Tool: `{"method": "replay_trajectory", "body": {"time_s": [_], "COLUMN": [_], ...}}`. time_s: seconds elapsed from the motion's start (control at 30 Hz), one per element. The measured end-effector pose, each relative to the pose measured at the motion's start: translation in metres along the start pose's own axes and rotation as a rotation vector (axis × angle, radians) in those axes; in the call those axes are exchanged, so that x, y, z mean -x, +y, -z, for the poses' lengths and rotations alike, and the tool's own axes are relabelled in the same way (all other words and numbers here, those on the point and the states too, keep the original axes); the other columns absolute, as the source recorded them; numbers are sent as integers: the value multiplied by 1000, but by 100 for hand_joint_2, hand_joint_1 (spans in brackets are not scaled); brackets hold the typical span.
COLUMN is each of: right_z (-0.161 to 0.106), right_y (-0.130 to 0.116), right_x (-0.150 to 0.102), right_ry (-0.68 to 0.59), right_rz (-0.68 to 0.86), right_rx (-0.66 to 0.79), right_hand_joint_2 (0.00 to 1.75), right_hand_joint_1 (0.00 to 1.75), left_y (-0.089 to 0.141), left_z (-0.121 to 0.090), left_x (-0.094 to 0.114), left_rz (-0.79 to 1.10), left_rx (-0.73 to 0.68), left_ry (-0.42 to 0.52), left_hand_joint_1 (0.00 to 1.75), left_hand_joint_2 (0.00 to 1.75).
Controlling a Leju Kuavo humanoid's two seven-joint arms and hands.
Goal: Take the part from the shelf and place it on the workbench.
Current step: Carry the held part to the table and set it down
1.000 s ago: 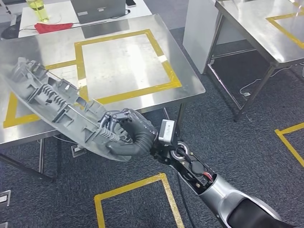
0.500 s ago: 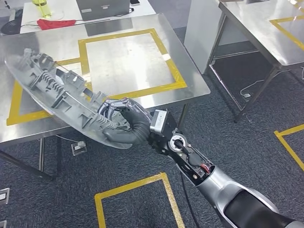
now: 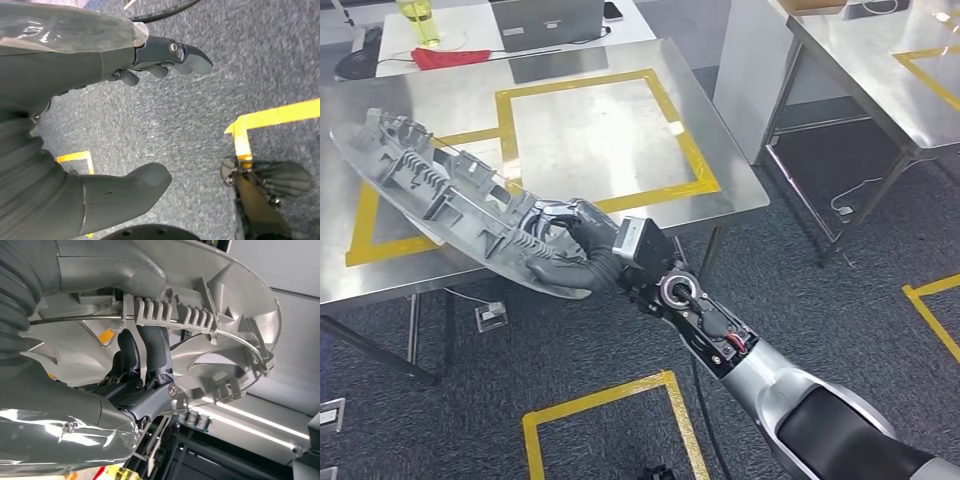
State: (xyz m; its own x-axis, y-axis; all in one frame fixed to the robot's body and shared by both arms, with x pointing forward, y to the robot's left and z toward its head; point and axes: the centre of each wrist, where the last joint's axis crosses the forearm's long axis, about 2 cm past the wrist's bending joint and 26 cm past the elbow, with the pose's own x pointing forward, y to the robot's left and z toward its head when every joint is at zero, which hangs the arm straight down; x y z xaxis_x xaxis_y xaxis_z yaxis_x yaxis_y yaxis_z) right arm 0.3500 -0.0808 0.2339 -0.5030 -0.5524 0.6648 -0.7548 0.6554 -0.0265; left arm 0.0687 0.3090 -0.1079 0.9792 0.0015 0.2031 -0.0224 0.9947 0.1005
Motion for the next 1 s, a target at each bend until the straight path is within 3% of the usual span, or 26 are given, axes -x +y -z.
{"method": "replay_trajectory", "body": {"time_s": [0.43, 0.73, 1.0], "right_z": [-2, -11, -3], "right_y": [1, 2, -1], "right_x": [9, 14, 11], "right_ry": [41, 80, 63], "right_rz": [-15, -12, -20], "right_rx": [21, 43, 32], "right_hand_joint_2": [175, 175, 175], "right_hand_joint_1": [175, 175, 175], "left_y": [0, 7, 6], "left_z": [0, 0, 0], "left_x": [-4, 9, -1], "left_rz": [6, 18, 16], "left_rx": [-1, -12, -20], "left_ry": [-14, 14, -3], "left_hand_joint_1": [0, 0, 0], "left_hand_joint_2": [175, 175, 175]}}
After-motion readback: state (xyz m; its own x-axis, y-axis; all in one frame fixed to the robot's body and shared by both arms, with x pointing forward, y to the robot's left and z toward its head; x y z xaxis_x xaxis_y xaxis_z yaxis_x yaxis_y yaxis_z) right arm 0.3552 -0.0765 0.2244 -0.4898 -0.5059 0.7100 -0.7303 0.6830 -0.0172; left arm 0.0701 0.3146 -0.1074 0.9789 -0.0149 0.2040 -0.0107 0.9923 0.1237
